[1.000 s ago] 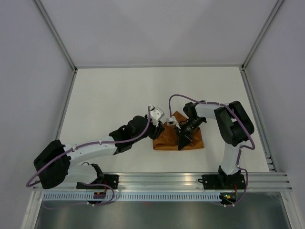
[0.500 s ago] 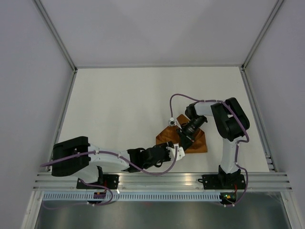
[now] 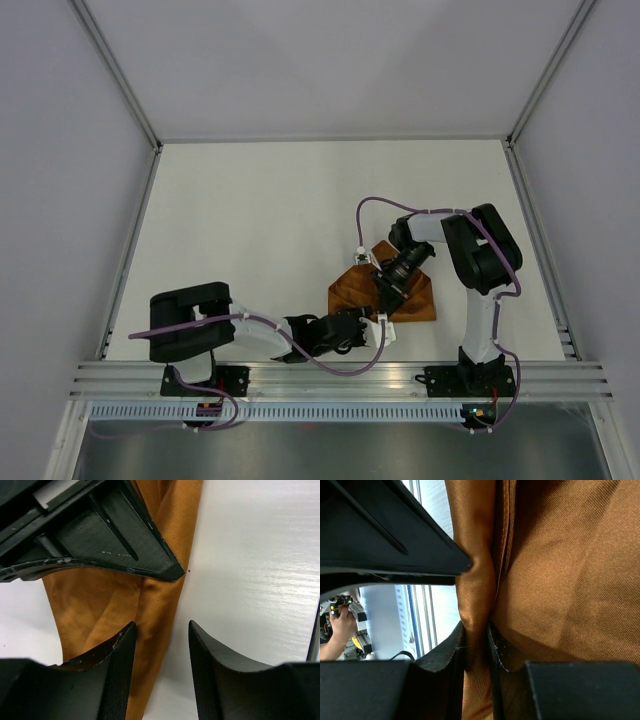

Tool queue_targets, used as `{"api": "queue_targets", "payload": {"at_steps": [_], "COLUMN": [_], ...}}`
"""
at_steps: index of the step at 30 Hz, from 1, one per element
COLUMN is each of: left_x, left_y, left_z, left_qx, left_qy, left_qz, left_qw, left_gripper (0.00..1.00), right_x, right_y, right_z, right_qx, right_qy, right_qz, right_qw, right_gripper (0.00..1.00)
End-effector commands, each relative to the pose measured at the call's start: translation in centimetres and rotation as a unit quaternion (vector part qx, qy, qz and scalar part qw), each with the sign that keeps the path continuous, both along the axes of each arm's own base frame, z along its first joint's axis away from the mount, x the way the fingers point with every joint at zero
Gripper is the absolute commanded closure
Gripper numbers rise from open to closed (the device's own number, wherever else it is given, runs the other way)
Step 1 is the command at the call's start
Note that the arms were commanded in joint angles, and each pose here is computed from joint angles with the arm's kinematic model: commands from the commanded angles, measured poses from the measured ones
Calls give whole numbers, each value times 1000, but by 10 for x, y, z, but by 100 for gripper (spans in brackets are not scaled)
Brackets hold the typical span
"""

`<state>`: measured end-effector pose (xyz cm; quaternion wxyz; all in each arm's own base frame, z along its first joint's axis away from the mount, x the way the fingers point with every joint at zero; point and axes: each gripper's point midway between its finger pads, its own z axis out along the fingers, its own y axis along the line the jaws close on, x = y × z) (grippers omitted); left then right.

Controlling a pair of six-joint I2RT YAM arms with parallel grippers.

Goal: Fold the napkin, place the utensils inside, and roll it up
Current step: Roll the napkin at the center of the board.

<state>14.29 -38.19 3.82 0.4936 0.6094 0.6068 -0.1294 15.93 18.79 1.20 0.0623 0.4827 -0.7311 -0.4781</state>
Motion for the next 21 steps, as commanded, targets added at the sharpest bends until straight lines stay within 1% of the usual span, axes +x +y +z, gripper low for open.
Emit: {"api": "queue_targets", "payload": {"at_steps": [1, 5, 10, 13, 17, 21], "left_x": [6, 10, 12, 7, -5, -5], "left_y": [-28, -32, -31, -33, -38, -39], "left_z": [20, 15, 8, 5, -4, -15], "left_qx": [-41, -41, -37, -34, -28, -20], "left_qy": [-22, -14, 17, 30, 66, 86], "left_qz": [-22, -25, -30, -45, -75, -68], "left_qw": [999, 999, 999, 998, 995, 994], "left_gripper": [48, 48, 50, 50, 51, 52], "right_x": [25, 26, 25, 26, 27, 27], "right_y": [-21, -21, -21, -21, -21, -21], "right_z": [-45, -45, -46, -46, -46, -46], "right_qx": [-42, -43, -45, -46, -49, -51], "right_qy": [-93, -93, -89, -88, -87, -88], "right_qz": [57, 56, 56, 54, 52, 51], "right_qw": [993, 993, 993, 994, 994, 994], "right_gripper": [84, 84, 84, 84, 83, 84]}}
